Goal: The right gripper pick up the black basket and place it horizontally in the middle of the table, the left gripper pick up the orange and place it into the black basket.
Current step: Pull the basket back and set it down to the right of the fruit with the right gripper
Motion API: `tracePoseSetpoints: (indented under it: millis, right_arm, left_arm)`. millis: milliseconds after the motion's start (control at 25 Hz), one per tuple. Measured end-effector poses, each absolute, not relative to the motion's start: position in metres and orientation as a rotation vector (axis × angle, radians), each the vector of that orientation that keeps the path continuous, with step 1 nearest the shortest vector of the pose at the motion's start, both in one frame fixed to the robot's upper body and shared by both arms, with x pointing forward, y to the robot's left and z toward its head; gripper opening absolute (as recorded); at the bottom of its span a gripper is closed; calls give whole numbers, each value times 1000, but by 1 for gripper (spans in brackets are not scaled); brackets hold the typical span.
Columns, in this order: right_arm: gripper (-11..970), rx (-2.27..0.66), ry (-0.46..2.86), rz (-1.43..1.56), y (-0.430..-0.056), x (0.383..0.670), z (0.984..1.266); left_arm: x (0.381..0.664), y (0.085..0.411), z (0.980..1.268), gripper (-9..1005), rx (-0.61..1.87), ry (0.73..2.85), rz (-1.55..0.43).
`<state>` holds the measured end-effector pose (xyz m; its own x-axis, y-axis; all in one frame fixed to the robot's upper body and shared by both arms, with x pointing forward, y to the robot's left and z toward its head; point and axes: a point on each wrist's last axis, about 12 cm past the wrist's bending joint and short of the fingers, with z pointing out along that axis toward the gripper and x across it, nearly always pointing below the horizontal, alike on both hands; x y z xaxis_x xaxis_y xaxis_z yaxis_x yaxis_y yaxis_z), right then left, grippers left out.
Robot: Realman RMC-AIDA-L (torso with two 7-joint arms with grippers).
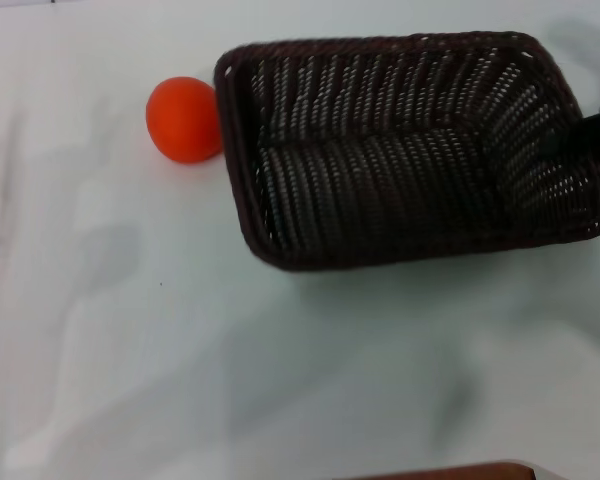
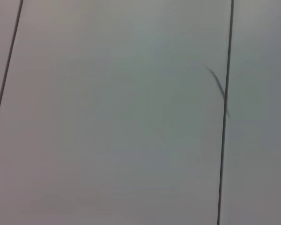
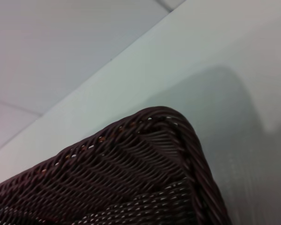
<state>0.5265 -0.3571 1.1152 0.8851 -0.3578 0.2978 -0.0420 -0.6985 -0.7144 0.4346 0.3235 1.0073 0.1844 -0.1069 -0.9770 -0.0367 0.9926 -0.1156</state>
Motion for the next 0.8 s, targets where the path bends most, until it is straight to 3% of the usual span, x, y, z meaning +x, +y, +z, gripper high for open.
tracePoseSetpoints:
  millis: [160, 800]
  right_arm:
    - [178, -2290, 372, -556, -364, 521, 1108]
    - [348, -2282, 398, -542, -358, 530, 1101]
  left_arm:
    - [437, 322, 1008, 906, -114, 1383, -57]
    - [440, 317, 1010, 901, -91, 1371, -80]
